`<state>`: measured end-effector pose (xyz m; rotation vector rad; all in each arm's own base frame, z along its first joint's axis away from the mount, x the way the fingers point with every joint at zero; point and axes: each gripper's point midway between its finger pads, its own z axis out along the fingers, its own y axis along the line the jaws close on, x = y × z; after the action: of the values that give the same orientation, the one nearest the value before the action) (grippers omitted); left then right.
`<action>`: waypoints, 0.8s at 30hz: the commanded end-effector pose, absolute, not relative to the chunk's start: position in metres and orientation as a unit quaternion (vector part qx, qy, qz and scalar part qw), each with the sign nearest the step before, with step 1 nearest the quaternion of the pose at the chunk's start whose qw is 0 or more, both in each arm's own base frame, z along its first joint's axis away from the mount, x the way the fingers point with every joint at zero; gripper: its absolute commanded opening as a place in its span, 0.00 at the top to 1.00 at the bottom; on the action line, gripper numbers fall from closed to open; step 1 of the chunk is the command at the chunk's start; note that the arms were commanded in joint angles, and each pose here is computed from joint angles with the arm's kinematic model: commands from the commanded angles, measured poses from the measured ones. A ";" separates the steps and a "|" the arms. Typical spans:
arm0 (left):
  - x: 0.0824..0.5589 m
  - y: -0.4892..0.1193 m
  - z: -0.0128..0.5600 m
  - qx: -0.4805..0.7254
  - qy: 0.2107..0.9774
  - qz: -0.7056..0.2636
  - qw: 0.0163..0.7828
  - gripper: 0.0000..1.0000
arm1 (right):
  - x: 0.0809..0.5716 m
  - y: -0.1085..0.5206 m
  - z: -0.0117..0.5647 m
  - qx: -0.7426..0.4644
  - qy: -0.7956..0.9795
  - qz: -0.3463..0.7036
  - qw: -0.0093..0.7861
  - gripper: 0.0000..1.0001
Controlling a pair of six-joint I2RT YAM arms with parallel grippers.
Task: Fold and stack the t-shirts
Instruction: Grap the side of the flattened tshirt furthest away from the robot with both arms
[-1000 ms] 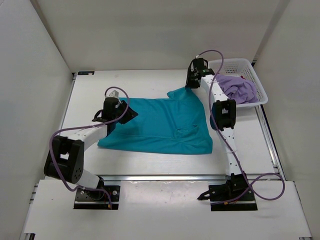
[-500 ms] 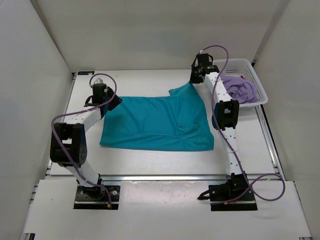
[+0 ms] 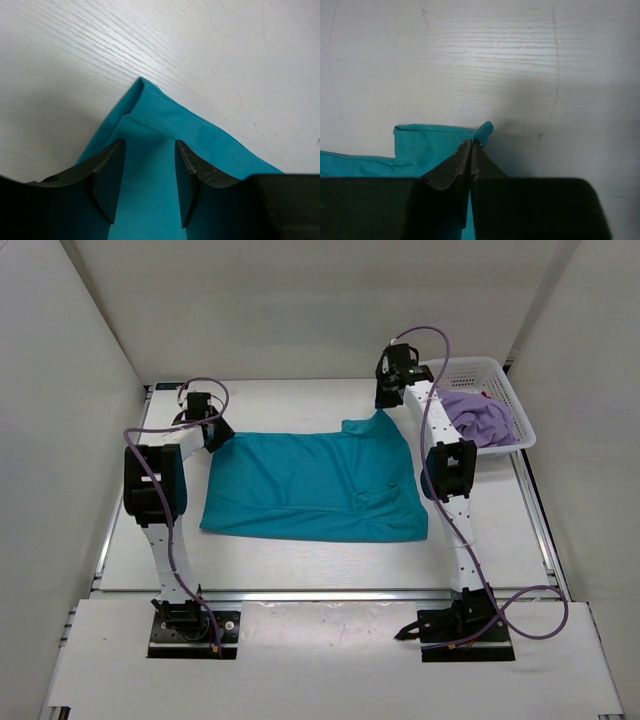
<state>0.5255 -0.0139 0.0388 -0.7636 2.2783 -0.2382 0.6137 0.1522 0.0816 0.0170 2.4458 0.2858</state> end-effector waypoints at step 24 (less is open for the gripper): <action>0.561 0.000 0.056 -0.311 0.863 -0.130 0.376 0.89 | 0.597 0.163 0.147 -0.019 0.925 0.105 0.365 1.00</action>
<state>0.5483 0.0044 0.0262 -0.8256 2.2673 -0.2734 0.6012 0.1663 0.0782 -0.0329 2.4789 0.2668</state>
